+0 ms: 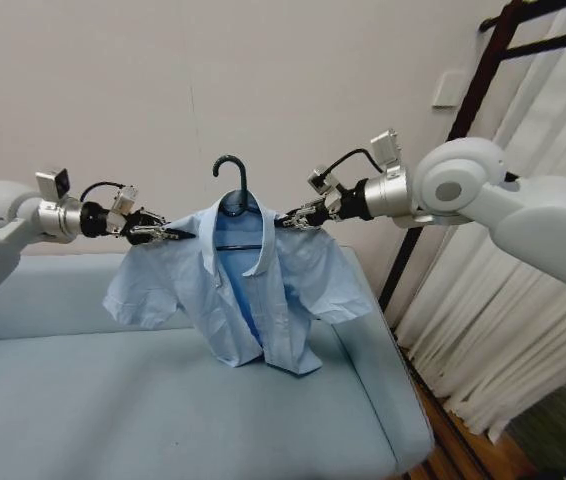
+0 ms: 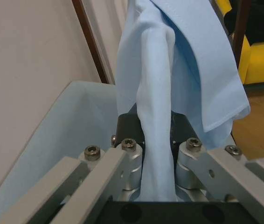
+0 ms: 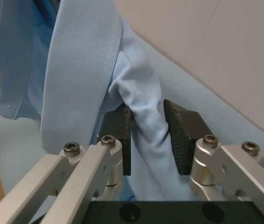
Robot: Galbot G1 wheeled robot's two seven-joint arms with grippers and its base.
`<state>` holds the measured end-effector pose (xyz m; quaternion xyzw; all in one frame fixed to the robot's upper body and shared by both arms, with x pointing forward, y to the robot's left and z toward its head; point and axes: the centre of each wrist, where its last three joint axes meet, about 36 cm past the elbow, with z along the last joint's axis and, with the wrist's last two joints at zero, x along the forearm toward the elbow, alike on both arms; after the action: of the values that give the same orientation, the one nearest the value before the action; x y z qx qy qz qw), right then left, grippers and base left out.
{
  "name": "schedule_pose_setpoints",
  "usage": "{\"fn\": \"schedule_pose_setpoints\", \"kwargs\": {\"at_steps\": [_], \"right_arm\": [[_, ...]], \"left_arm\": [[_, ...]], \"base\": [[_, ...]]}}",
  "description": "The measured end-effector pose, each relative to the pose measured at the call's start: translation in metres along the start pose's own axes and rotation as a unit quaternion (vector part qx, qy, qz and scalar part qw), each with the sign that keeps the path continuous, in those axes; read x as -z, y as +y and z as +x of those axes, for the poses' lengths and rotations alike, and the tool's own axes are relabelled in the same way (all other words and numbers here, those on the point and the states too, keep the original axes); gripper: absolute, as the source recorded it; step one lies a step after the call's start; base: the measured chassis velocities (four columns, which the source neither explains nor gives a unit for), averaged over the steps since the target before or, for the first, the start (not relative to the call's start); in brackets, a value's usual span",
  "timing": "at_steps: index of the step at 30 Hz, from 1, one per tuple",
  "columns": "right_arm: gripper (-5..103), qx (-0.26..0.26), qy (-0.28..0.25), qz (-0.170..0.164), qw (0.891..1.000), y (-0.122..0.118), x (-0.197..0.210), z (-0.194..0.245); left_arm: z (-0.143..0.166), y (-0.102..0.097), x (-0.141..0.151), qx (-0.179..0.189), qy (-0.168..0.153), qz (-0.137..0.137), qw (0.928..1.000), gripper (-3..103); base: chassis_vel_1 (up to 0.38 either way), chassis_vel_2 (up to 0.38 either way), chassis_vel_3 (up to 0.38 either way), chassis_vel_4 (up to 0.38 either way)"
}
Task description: Pick up the clothes from the sofa and hang them on the clothes hanger.
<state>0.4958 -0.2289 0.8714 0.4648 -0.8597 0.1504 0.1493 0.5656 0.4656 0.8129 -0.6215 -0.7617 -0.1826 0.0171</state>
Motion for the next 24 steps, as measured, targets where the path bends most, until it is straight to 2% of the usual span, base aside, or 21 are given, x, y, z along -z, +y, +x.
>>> {"fn": "schedule_pose_setpoints", "kwargs": {"at_steps": [3, 13, 17, 18, 22, 24], "right_arm": [[17, 0.001, 0.001, 0.000, 1.000, 0.002, -0.001, 0.000], [17, -0.001, -0.002, -0.002, 1.000, 0.006, -0.001, 0.001], [17, -0.008, -0.012, -0.015, 1.000, 0.006, 0.000, 0.004], [16, -0.011, -0.016, -0.024, 1.000, 0.007, 0.000, 0.005], [14, -0.009, -0.022, -0.037, 0.999, 0.008, -0.001, 0.009], [14, -0.011, -0.023, -0.038, 0.999, 0.007, -0.002, 0.010]], "left_arm": [[0.001, 0.000, 0.000, 0.001, 0.000, -0.001, 1.0000, 9], [0.001, -0.002, 0.004, 0.005, -0.001, -0.005, 1.0000, 9], [-0.001, -0.003, 0.002, 0.031, -0.010, -0.005, 0.9995, 9], [-0.002, -0.004, 0.002, 0.044, -0.014, -0.003, 0.9989, 6], [-0.007, -0.003, 0.001, 0.076, -0.024, -0.002, 0.9968, 25], [-0.008, -0.003, 0.001, 0.083, -0.025, -0.001, 0.9962, 25]], "base": [[0.000, 0.000, 0.000, 0.000], [0.000, 0.000, 0.000, 0.000], [0.000, 0.000, 0.000, 0.000], [0.000, 0.000, 0.000, 0.000], [0.000, 0.000, 0.000, 0.000], [0.000, 0.000, 0.000, 0.000]]}}
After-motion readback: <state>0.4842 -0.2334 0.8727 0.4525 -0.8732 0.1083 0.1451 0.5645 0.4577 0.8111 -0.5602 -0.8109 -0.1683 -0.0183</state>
